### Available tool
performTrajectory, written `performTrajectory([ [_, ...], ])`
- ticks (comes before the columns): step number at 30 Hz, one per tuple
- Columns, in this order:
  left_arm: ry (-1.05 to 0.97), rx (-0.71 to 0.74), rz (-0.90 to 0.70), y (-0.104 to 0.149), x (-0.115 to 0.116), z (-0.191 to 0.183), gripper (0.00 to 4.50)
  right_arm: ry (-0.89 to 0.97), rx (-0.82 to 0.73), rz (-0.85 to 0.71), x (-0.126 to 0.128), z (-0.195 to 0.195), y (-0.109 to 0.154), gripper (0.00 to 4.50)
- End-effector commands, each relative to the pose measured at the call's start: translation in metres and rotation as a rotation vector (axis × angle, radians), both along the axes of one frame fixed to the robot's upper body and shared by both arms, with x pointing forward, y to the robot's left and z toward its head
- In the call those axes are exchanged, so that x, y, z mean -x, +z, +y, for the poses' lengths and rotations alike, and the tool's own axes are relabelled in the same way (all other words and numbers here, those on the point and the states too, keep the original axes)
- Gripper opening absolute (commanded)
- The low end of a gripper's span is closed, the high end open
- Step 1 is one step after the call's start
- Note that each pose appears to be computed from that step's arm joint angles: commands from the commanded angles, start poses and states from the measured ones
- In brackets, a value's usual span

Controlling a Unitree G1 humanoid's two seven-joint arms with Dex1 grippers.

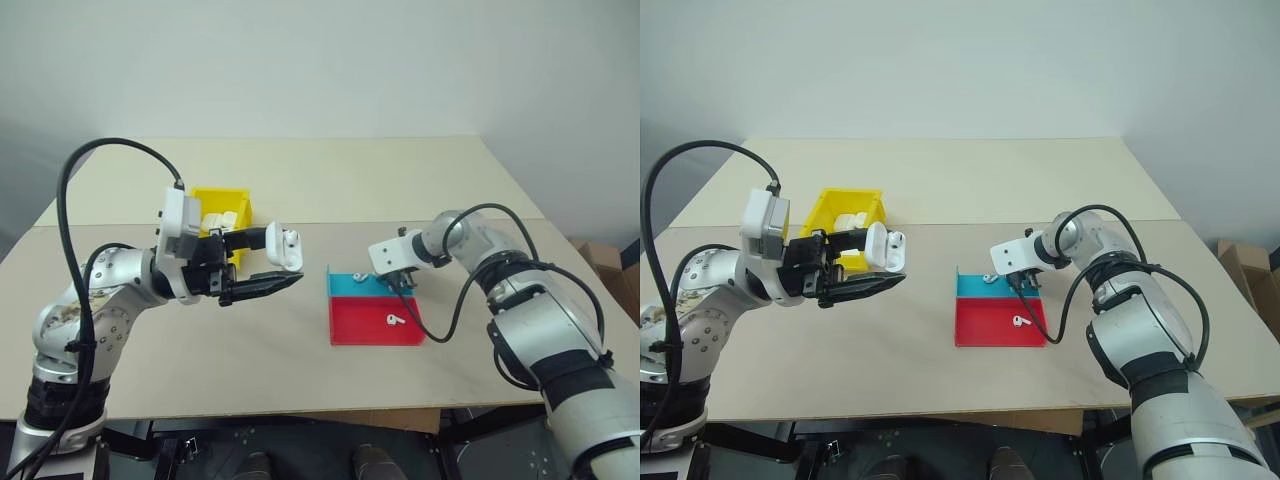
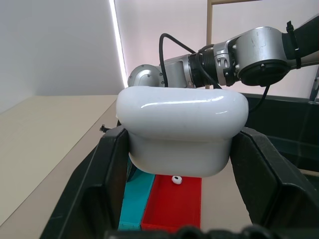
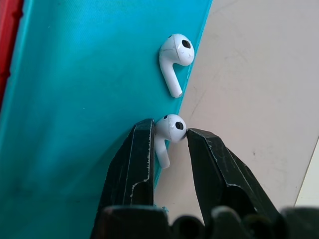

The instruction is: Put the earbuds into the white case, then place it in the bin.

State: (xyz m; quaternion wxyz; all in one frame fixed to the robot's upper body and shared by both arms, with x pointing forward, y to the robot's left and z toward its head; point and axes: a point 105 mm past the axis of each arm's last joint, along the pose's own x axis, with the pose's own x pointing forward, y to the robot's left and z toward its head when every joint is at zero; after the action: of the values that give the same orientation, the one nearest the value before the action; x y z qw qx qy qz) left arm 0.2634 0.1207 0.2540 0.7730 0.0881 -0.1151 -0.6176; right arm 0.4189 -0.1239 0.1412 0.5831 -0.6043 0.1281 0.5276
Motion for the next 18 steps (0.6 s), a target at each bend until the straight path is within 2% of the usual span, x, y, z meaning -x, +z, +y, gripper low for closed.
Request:
performTrajectory([
  [1,-0.008,0.008,-0.05,0.01,0.005,0.001,2.77,-0.025,-0.007,0.03,0.002,-0.006,-0.003,1.3],
  [3,-0.012,0.008,-0.049,0.01,0.005,0.0,2.77,-0.028,-0.029,0.049,0.003,-0.005,0.0,1.3],
  [7,-0.019,0.011,-0.049,0.011,0.005,-0.001,2.77,-0.012,-0.031,0.072,0.006,-0.005,-0.001,0.69],
  [13,-0.027,0.012,-0.049,0.011,0.004,-0.002,2.77,-0.031,-0.067,0.063,0.004,-0.004,0.003,0.69],
  [18,-0.038,0.016,-0.05,0.012,0.003,-0.003,2.77,-0.049,-0.174,0.045,0.001,-0.004,0.028,0.69],
])
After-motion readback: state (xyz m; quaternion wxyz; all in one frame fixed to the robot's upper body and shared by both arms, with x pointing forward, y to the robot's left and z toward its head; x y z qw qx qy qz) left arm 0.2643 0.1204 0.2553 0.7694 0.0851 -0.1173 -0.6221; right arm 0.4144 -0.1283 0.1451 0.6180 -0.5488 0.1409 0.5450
